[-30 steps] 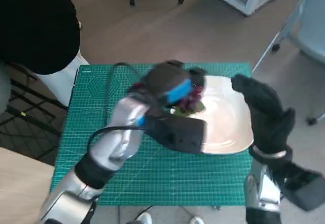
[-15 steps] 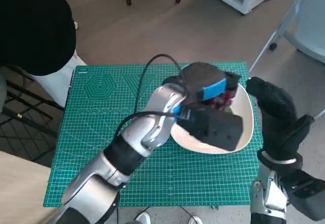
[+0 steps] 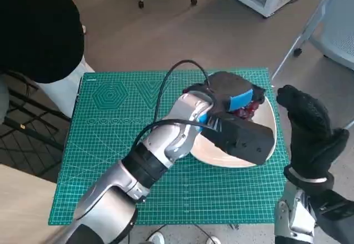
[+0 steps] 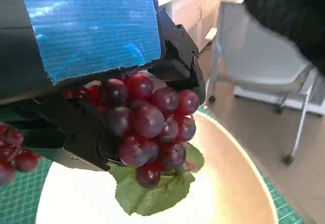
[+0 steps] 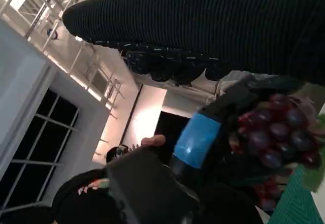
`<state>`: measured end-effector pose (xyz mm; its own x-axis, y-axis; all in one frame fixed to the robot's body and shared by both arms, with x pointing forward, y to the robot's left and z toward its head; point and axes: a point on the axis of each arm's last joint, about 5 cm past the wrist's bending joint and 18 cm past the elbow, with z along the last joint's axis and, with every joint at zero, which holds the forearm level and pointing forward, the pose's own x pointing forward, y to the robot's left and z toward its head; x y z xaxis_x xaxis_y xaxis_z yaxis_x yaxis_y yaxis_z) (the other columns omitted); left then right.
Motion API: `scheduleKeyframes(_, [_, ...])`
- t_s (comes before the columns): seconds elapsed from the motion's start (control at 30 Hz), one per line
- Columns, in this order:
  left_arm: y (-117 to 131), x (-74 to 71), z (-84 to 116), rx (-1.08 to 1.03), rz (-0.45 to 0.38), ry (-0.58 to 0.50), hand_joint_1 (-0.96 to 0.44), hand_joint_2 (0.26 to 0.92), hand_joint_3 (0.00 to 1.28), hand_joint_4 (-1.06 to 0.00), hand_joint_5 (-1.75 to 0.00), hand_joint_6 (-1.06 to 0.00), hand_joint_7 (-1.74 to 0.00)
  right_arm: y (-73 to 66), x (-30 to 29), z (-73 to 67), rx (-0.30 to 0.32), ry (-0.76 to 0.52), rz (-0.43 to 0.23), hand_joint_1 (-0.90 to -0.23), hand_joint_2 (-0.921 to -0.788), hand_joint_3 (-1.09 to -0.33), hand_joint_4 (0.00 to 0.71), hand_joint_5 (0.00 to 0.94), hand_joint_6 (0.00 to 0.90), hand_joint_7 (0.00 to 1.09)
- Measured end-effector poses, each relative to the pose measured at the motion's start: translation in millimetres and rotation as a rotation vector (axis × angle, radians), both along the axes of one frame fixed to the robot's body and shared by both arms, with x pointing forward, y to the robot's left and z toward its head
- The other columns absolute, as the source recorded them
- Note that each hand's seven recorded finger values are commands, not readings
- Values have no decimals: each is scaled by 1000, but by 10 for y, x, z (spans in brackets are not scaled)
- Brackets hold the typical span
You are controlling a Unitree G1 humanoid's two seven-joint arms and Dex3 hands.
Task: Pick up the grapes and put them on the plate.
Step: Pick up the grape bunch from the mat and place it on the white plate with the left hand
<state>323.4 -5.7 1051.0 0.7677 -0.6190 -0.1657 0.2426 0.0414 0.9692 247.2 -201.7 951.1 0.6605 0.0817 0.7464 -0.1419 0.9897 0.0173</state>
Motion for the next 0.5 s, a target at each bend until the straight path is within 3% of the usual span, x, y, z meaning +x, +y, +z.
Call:
scheduleKeyframes(0.23, [-24, 19, -9, 14, 13, 19, 356, 910, 265, -485, -1453, -597, -425, 18, 0, 7, -7, 2, -11, -665, -921, -680, 327, 3, 162, 224])
scheduleKeyframes(0.37, [-9, 36, -9, -10, 17, 43, 359, 874, 303, -516, -1428, -478, -192, 27, -2, 16, -12, -1, -16, -665, -921, -681, 326, 3, 164, 220])
scheduleKeyframes(0.43, [2, 46, -12, -31, 20, 62, 217, 875, 231, -407, -1112, -376, -97, 32, -2, 18, -11, -2, -16, -665, -921, -681, 326, 2, 164, 218])
scheduleKeyframes(0.5, [14, 55, -16, -52, 22, 82, -14, 865, 140, -234, -608, -286, -47, 37, -1, 17, -11, -1, -16, -664, -921, -682, 326, 2, 165, 216])
